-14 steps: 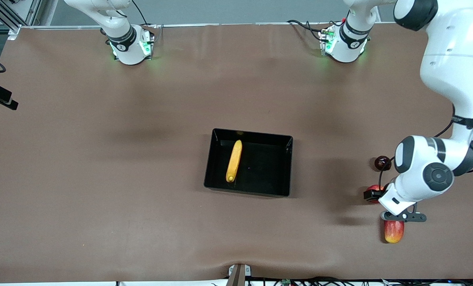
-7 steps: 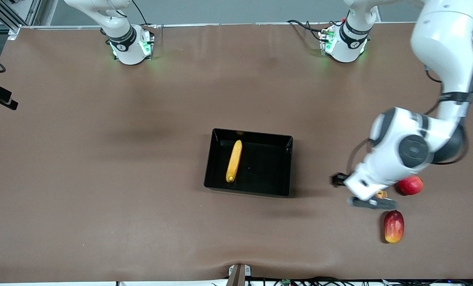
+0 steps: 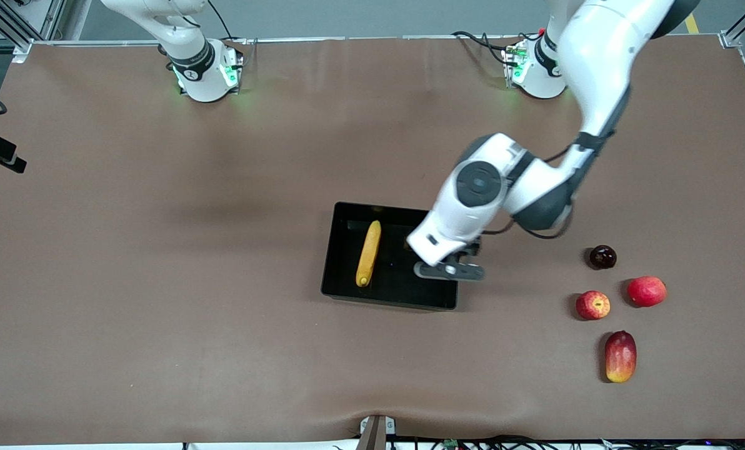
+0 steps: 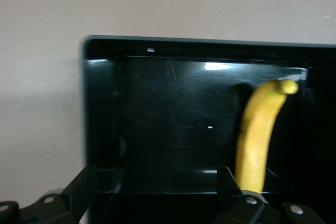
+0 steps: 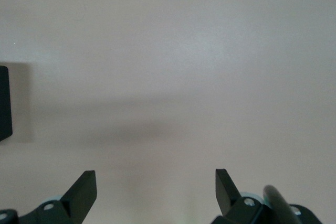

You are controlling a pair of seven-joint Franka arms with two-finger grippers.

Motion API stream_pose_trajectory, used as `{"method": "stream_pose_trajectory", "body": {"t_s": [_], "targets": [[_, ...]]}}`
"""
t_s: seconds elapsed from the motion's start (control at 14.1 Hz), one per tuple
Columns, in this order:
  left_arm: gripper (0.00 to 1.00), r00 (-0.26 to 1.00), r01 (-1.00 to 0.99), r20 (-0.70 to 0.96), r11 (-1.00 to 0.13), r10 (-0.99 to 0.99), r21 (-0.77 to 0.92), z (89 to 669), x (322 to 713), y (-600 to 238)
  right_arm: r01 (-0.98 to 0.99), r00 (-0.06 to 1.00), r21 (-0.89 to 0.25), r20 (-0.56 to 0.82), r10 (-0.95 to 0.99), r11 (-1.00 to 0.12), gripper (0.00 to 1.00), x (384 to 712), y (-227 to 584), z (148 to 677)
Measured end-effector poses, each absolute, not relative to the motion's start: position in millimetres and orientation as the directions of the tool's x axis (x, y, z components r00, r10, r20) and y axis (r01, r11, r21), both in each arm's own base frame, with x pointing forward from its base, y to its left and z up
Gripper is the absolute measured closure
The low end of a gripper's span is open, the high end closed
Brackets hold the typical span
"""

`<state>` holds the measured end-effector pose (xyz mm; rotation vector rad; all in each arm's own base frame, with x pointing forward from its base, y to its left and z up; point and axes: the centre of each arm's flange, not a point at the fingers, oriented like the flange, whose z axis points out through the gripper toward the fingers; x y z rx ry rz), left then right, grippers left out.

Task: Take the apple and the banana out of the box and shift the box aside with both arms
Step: 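Move the open left gripper back over the banana in the tray, then grasp the yellow banana with the left gripper and lift it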

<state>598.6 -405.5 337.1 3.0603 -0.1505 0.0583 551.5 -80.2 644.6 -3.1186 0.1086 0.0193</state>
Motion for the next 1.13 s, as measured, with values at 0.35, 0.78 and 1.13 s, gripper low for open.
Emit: {"method": "stream_pose_trajectory", "body": {"t_s": [0.35,0.78,1.13], "targets": [[0.0,0.993,-0.102,0.065,-0.989,-0.095,0.109,321,605,-410,-0.071,0.997,-0.021,-0.014,-0.07,-0.997,0.0,552,-81,644],[0.0,0.98,-0.19,0.092,-0.969,-0.177,0.157,305,570,-472,-0.071,0.997,-0.021,-0.014,-0.071,-0.997,0.0,552,-81,644],[0.0,0.98,-0.19,0.081,-0.972,-0.18,0.14,277,537,-517,-0.071,0.997,-0.021,-0.014,-0.071,-0.997,0.0,552,-81,644]]}}
